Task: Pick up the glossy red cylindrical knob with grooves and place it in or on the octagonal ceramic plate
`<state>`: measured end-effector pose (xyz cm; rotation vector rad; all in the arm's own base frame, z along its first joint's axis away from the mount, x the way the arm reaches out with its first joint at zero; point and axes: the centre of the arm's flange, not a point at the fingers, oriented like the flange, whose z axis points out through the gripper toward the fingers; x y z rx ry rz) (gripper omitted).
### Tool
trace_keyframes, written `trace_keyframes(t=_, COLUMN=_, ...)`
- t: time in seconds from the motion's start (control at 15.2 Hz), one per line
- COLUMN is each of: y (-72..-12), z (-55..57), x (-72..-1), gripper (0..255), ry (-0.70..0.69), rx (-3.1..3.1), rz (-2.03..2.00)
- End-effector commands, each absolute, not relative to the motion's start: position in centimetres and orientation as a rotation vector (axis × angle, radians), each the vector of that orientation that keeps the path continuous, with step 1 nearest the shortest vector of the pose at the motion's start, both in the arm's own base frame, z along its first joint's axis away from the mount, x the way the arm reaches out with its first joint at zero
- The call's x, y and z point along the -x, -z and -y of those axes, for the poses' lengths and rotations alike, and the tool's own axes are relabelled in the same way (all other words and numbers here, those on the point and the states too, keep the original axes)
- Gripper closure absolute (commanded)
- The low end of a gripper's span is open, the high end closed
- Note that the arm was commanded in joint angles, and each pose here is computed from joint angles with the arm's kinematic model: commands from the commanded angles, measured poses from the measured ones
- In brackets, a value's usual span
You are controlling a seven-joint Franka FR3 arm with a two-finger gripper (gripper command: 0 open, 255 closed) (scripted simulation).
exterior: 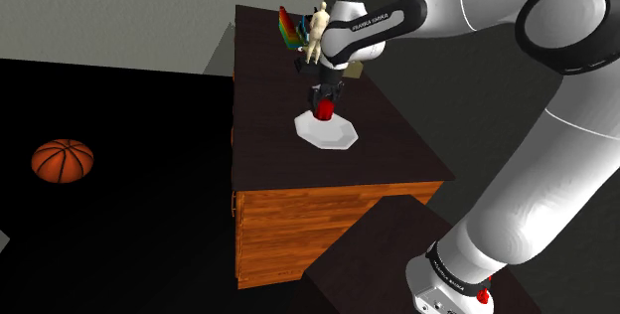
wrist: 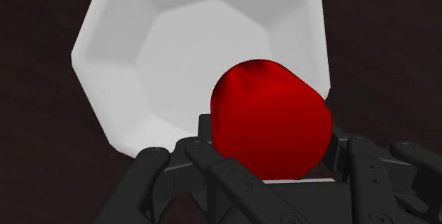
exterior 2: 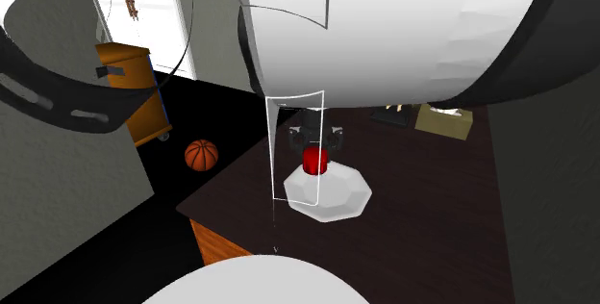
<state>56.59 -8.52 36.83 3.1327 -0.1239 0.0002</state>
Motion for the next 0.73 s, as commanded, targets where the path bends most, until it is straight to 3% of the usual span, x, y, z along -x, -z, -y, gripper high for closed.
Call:
trace_keyframes(t=0.0, y=-36.7, z=11.9, x=-55.6, gripper=255, ry=0.0, rx=-3.133, rz=0.121)
trace_keyframes(t=0.66, y=-31.4, z=11.9, x=-55.6, gripper=255, ry=0.0, rx=-3.133, rz=0.121)
